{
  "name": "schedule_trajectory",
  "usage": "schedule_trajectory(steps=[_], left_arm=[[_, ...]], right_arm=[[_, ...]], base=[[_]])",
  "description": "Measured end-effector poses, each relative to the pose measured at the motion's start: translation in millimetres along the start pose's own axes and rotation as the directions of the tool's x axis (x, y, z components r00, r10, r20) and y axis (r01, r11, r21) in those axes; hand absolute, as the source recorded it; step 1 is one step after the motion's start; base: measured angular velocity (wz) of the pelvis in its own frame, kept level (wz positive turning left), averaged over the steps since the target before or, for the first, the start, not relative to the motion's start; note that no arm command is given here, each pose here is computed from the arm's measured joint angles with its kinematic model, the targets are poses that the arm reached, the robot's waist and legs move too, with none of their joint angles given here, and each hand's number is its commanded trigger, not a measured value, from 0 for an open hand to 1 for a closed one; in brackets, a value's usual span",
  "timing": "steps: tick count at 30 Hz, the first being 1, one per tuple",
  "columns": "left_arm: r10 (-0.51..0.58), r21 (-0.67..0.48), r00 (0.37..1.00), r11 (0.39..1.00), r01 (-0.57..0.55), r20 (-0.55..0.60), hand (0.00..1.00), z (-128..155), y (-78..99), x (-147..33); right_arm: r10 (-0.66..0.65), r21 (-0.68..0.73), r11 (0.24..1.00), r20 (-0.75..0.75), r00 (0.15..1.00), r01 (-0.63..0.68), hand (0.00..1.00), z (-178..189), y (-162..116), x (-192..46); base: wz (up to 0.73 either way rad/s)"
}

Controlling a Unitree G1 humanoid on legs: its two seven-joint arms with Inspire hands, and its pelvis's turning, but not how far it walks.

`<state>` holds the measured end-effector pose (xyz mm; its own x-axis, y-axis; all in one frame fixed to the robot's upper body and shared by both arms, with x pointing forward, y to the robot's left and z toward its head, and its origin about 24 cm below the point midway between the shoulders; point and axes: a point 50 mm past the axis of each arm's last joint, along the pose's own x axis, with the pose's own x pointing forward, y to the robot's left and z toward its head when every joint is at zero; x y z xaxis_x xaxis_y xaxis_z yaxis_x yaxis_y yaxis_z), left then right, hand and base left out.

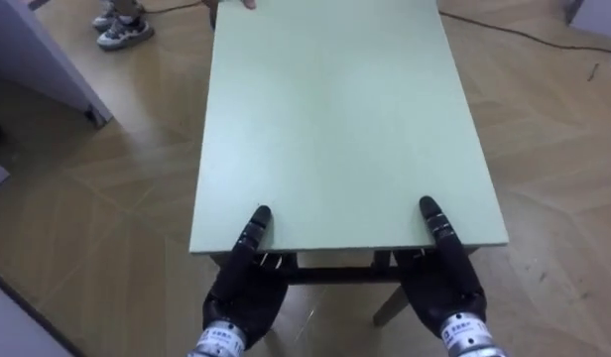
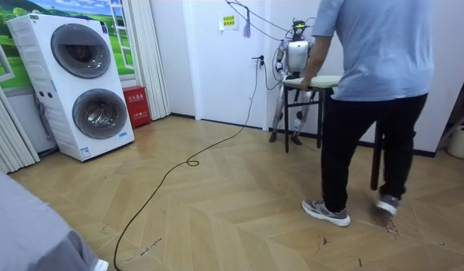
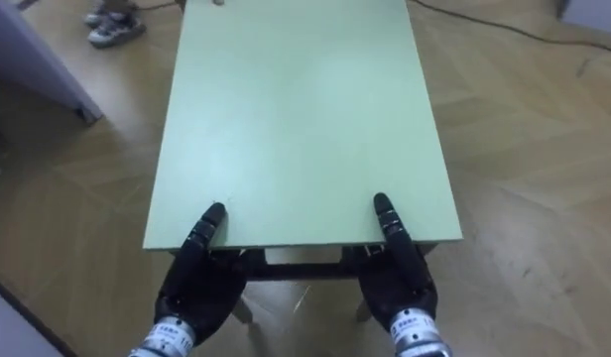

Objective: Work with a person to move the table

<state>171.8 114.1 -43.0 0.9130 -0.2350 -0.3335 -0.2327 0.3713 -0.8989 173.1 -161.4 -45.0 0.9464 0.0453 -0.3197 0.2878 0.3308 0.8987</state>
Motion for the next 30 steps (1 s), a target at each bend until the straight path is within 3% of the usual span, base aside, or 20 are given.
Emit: schedule_trajectory(steps=[5,22,30], left_arm=[[-0.01,0.023,1.0,1.0,0.01,-0.021,1.0,-3,-3.8,2.6],[-0.028,0.086,0.999,0.996,0.025,0.035,1.0,11,-6.6,0.1],[-0.027,0.08,0.999,0.997,0.025,0.03,1.0,11,-6.9,0.6]], right_arm=[[-0.001,0.031,1.0,0.019,1.0,0.001,1.0,0,-3,-4],[0.011,0.05,0.999,0.002,1.0,-0.011,1.0,-9,3,-1],[0.014,0.049,0.999,0.005,1.0,-0.015,1.0,-8,3,-1]], base=[[1.24],[0.36],[0.66]])
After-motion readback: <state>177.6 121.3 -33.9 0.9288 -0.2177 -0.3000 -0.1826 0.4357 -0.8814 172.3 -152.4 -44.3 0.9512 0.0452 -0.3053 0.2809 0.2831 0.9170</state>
